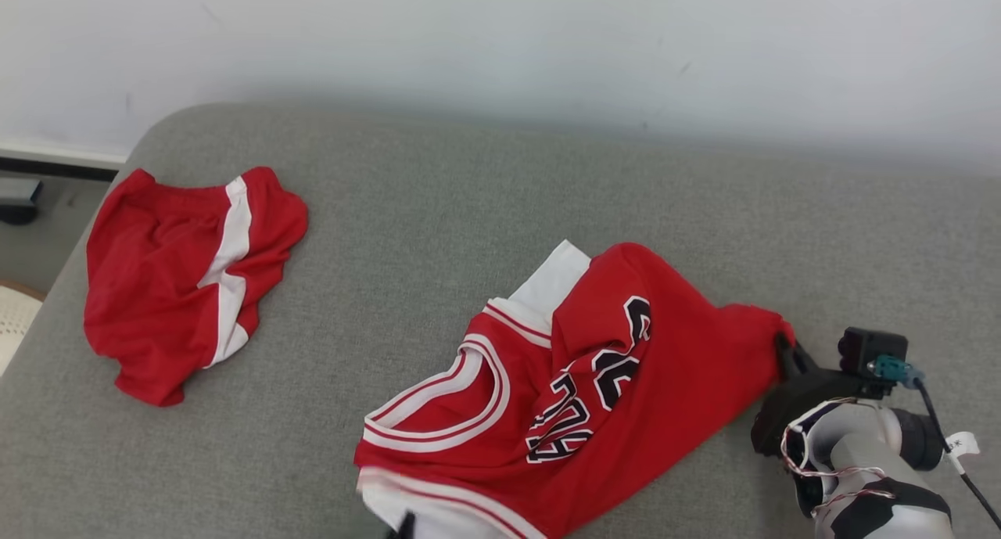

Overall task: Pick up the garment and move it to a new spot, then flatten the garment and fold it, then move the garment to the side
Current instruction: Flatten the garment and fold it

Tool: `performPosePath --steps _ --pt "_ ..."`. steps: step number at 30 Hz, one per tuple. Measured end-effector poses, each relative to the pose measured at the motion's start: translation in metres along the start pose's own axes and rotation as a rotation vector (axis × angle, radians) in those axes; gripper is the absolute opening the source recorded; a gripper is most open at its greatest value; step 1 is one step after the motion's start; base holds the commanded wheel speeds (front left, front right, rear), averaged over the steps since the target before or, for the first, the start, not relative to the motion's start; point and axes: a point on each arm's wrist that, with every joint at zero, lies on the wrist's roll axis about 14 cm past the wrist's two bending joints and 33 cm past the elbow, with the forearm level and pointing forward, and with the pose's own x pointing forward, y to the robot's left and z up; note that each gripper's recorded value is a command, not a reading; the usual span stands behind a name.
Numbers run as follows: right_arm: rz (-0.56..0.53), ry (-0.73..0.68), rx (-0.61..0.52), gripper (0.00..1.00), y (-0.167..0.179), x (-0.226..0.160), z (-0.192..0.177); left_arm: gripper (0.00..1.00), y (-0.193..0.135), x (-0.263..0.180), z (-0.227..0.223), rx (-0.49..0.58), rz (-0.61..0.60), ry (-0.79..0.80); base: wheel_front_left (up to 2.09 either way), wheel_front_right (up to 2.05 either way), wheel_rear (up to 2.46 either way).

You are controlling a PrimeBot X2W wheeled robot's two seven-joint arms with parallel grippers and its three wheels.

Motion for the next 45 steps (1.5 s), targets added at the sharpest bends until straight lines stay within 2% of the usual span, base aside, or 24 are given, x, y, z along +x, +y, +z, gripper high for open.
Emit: performPosePath --steps 7,11,18,22,26,31,39,45 --pt "-0.015 -0.105 0.032 0.00 -0.010 -0.012 0.033 0.00 -0.012 -0.002 0.068 0.050 -0.075 -0.205 0.00 0.00 0.00" --pt "-0.013 -0.109 0.042 0.00 -0.014 -0.015 0.042 0.00 -0.031 0.005 0.103 0.111 -0.153 -0.261 0.00 0.00 0.00" --pt "0.029 -0.161 0.095 0.00 -0.006 0.004 0.089 0.00 -0.065 0.039 0.177 0.243 -0.278 -0.320 0.00 0.00 0.00" --pt "0.077 -0.214 0.153 0.00 0.006 0.025 0.139 0.00 -0.081 0.068 0.239 0.295 -0.320 -0.367 0.00 0.00 0.00" --pt "0.113 -0.266 0.132 0.00 0.014 0.048 0.194 0.00 -0.097 0.103 0.305 0.312 -0.341 -0.418 0.00 0.00 0.00" --pt "0.149 -0.301 0.203 0.00 0.024 0.080 0.248 0.00 -0.112 0.148 0.368 0.370 -0.333 -0.464 0.00 0.00 0.00" --pt "0.137 -0.397 0.246 0.00 0.018 0.113 0.311 0.00 -0.124 0.204 0.423 0.430 -0.302 -0.502 0.00 0.00 0.00" --pt "0.072 -0.514 0.229 0.00 -0.007 0.123 0.353 0.00 -0.155 0.239 0.450 0.456 -0.340 -0.555 0.00 0.00 0.00"
